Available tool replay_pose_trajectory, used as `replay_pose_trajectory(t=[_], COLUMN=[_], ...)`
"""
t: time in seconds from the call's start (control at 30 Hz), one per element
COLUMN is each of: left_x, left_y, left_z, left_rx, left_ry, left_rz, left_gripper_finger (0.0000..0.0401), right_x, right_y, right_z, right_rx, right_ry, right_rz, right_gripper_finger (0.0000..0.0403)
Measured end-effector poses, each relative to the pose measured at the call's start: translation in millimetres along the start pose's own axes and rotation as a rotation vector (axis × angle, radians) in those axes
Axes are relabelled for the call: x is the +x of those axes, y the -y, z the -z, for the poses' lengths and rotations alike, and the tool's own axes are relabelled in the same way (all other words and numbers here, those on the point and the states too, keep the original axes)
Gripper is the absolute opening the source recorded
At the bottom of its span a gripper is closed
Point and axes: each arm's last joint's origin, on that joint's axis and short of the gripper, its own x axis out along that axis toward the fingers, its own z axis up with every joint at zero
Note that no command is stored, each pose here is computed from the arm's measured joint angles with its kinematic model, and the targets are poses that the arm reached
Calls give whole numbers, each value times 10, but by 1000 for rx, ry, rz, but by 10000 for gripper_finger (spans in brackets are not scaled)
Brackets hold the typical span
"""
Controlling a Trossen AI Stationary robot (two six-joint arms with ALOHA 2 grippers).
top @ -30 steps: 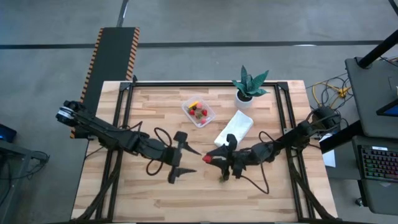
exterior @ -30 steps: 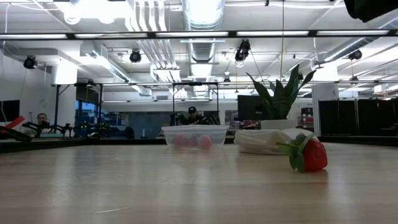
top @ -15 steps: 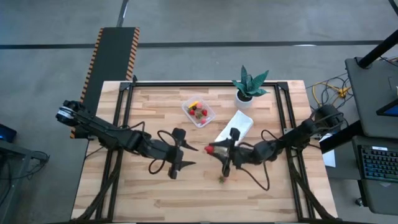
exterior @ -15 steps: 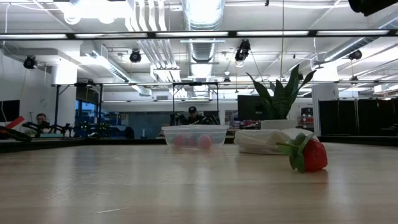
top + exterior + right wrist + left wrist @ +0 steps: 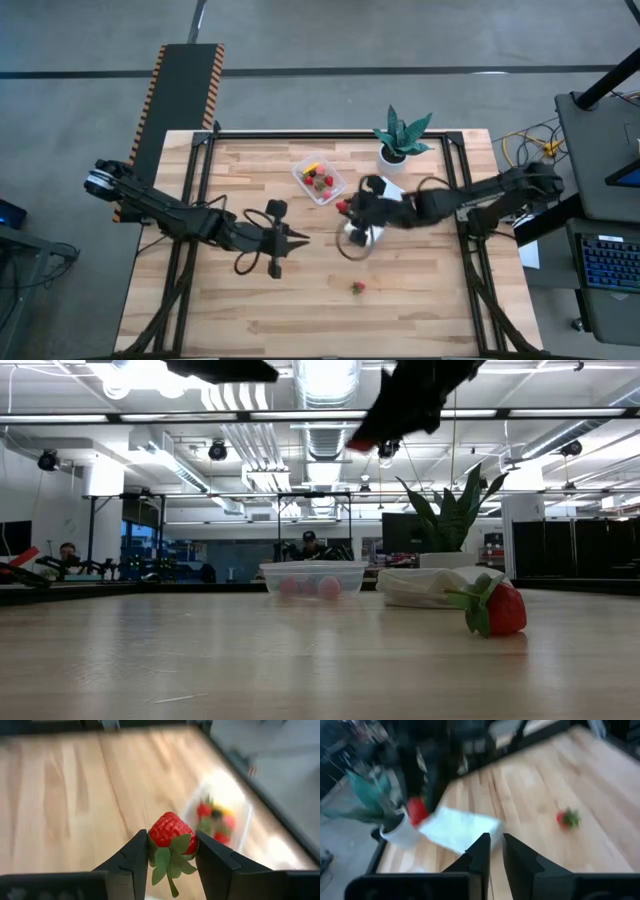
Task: Pick and placing Produce into tupperware
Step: Put the strawberry into the transparent bin
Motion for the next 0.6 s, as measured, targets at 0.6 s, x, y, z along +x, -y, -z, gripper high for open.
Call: replay_pose_trajectory(t=[0.6], left_x=[-577], left_y=[-164], left_z=[538], left_rx=[-139], left_ry=[382], left_rz=[-147], left_gripper_finger=[24], right_x=[1167], right_y=[961], right_z=[-240], right_rx=[141], right_ry=[-458], right_rz=[-192], right_gripper_finger=[125])
